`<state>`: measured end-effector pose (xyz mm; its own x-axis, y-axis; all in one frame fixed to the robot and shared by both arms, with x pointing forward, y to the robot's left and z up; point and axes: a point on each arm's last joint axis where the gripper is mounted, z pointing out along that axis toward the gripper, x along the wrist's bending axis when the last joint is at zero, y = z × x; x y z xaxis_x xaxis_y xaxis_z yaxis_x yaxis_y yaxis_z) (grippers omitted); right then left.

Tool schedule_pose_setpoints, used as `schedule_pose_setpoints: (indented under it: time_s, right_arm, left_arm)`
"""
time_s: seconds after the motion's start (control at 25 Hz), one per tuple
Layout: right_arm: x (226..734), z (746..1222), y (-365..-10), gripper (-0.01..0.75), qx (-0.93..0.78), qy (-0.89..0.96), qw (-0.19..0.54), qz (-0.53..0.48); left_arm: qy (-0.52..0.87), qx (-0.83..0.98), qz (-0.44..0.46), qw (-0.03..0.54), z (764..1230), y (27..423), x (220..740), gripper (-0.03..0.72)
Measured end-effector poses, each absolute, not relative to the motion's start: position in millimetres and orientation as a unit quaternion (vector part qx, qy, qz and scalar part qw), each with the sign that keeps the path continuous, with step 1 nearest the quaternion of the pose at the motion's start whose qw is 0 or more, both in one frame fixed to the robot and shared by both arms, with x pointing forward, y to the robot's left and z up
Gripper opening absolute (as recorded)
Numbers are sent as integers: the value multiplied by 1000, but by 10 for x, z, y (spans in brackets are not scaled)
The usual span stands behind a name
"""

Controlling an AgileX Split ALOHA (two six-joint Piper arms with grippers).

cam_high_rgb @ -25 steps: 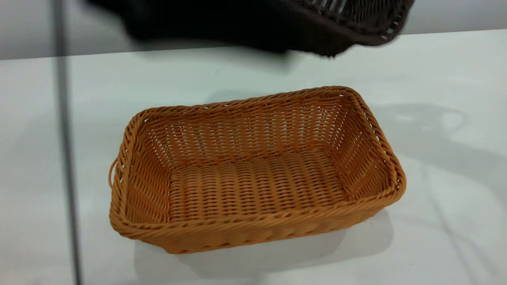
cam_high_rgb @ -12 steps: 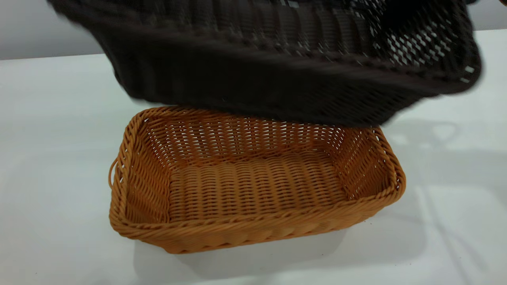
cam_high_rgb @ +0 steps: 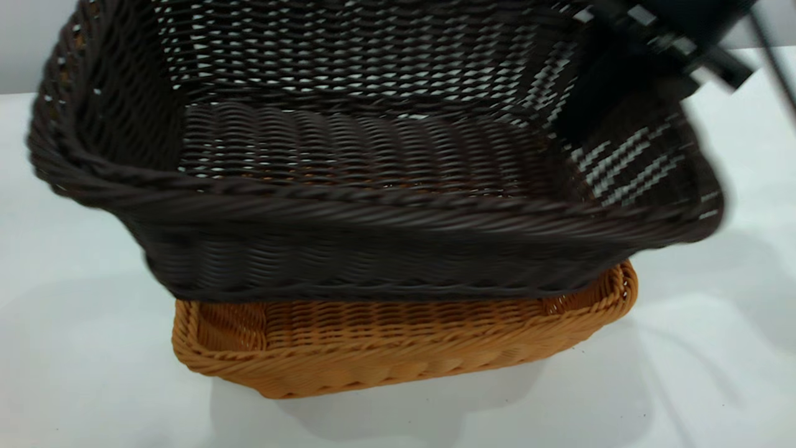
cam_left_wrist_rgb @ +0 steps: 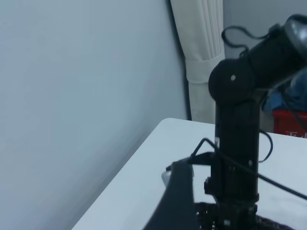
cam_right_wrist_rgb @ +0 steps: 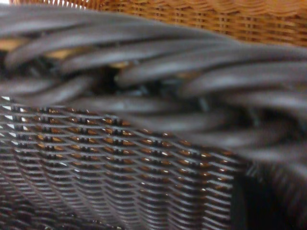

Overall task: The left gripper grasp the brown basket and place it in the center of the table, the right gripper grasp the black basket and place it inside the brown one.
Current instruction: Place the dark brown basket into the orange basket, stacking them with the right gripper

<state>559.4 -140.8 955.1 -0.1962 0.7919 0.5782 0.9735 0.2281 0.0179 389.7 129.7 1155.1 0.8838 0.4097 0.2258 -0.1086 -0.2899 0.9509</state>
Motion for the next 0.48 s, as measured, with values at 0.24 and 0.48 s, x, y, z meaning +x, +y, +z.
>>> schedule_pose_setpoints:
  time_s: [0.24,0.48]
  right_arm:
    - [5695,9584,-1382,120,-594,-746,211,-216]
    - [5760,9654,-1370,120,-592,-749,201,-221]
  left_arm:
    - [98,772,219,588,11550,1296,3896,596]
    - [97,773,218,588,11549,1295,3894,596]
